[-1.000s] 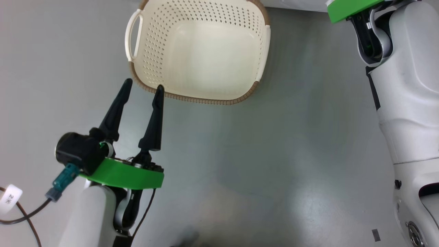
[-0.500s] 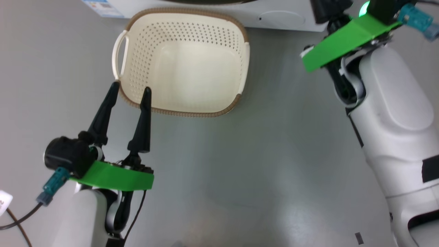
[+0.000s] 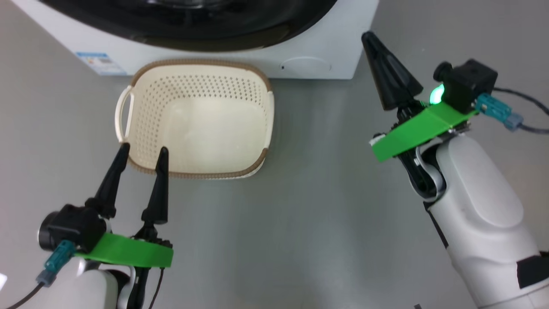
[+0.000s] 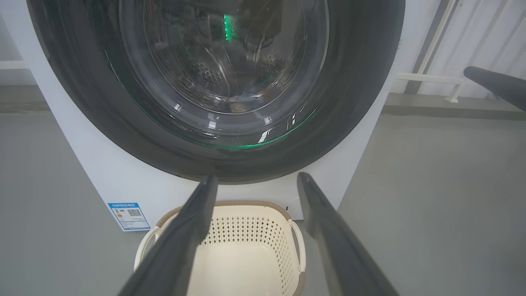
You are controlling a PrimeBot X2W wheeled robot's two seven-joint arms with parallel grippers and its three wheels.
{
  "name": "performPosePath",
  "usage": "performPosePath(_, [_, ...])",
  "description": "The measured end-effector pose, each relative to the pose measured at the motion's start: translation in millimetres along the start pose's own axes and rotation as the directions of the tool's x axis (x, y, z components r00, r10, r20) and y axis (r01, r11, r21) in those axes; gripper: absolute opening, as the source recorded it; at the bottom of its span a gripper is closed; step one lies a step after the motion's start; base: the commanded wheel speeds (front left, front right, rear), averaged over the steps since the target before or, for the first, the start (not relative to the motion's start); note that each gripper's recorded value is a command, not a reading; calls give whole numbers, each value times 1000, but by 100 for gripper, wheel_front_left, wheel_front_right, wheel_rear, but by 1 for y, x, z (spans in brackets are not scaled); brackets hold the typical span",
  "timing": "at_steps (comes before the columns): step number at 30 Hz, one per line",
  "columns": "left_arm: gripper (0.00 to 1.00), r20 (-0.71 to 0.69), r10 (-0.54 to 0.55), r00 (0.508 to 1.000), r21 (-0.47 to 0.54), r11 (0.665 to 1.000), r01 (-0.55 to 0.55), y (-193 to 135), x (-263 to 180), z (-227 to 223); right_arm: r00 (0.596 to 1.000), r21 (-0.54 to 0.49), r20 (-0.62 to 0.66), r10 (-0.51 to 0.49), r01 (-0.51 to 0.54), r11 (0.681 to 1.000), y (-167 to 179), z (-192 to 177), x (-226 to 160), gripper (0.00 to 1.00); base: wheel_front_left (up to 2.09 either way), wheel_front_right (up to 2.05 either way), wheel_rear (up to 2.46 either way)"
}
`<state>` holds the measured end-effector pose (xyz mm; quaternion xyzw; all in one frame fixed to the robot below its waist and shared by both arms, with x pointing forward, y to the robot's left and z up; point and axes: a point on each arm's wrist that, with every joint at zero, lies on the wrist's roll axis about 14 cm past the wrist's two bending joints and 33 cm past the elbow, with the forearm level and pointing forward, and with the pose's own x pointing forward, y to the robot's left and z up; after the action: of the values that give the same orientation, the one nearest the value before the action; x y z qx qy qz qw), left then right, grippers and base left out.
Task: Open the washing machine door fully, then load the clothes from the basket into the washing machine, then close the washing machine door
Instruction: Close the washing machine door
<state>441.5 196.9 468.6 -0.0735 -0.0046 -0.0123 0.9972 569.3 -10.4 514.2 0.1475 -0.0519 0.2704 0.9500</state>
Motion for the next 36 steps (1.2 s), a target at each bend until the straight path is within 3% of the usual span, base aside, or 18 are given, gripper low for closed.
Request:
performPosePath(1, [100,4,-7,1000,-4,1000,7,-3,-3,2,1000,-5,6,-25,25,1000,-5,7,-11,0,0,0,0])
performPosePath(3, [100,12,-13,1000,-9,1000,13,-6,-5,5,999,-21,3,-43,43,999,-8,10,-22,26,0,0,0])
performPosePath(4, [100,14,-15,1000,-10,1000,15,-7,-6,7,998,-23,3,-58,58,998,-11,12,-27,48,0,0,0])
performPosePath(5, [100,17,-17,1000,-12,1000,17,-7,-8,8,998,-32,2,-68,68,997,-12,14,-32,93,0,0,0])
performPosePath(6, [100,20,-19,1000,-12,1000,19,-8,-9,10,997,-40,3,-78,78,996,-14,17,-37,100,0,0,0])
performPosePath(19, [100,32,1,999,21,1000,-2,-2,-39,20,980,-67,24,-198,199,978,-25,38,-104,100,0,0,0])
performPosePath(36, [100,39,64,997,69,995,-66,14,-85,28,934,-109,63,-351,356,928,-38,59,-198,100,0,0,0])
